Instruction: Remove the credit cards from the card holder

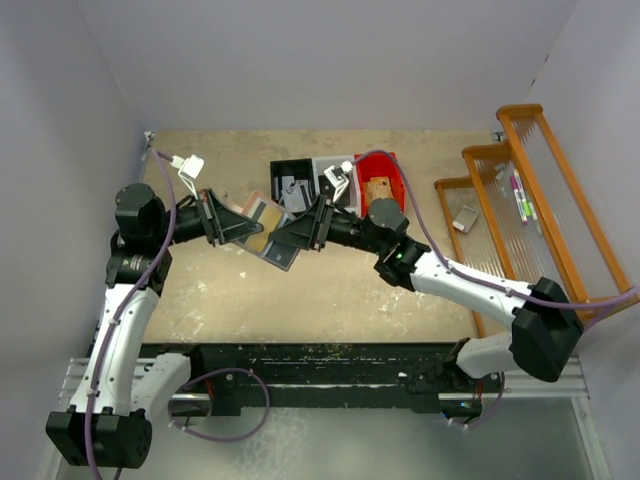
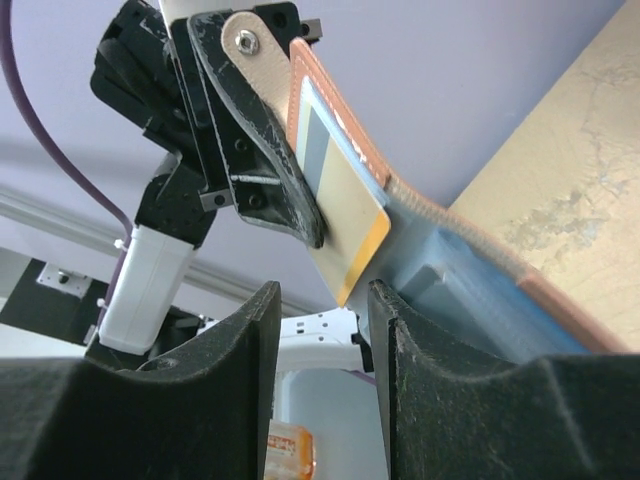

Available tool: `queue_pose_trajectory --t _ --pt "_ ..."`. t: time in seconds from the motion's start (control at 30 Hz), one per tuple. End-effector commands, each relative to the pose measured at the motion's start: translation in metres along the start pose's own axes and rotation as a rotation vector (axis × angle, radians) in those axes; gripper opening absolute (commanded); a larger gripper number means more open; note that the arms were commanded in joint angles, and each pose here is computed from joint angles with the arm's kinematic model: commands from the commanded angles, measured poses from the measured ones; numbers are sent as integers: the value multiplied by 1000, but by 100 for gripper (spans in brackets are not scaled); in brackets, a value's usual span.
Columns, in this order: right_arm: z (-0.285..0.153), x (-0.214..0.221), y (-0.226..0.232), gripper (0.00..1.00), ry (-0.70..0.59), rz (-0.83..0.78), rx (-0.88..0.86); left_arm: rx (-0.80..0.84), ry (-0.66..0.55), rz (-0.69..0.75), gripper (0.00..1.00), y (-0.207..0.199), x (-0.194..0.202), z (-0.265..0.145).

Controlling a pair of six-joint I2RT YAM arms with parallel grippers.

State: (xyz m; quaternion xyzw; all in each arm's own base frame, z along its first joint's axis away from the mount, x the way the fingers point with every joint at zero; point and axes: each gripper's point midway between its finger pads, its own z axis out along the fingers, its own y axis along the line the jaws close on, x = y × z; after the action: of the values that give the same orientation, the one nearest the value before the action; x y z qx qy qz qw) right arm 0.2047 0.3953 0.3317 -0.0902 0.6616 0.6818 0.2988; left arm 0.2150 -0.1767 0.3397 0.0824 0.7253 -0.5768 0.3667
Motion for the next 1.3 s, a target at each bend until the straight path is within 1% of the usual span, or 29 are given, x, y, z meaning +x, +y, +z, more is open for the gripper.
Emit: queue_pose_trajectory --t 0.0,0.23,0.37,0.47,0.53,0.57,0.7,0.83,0.9,1.03,1.27 --pt "5 -8 25 42 -28 -9 -117 91 8 46 0 -23 0 -5" --pt "10 -7 24 31 -25 12 -149 118 11 47 0 -32 2 -7" --pt "7 -6 26 21 -36 23 -181 127 9 36 0 -35 2 -8" --pt "6 -5 30 11 -37 24 -220 160 22 41 5 -41 3 -9" --pt "5 -4 33 1 -32 28 -246 177 35 49 9 -44 3 -10" --pt "5 -2 32 0 -25 34 -250 180 37 48 13 -45 4 -10" --pt "4 2 30 0 -15 38 -260 193 52 40 25 -47 9 -12" --pt "-2 6 29 0 -17 37 -268 196 56 30 27 -48 11 -13" --pt "-5 8 27 0 -17 33 -266 200 54 33 24 -49 11 -13" --pt "-9 11 26 0 -14 28 -260 206 47 44 14 -53 10 -14" --pt "-18 15 25 0 -16 18 -248 212 42 40 12 -57 7 -15"
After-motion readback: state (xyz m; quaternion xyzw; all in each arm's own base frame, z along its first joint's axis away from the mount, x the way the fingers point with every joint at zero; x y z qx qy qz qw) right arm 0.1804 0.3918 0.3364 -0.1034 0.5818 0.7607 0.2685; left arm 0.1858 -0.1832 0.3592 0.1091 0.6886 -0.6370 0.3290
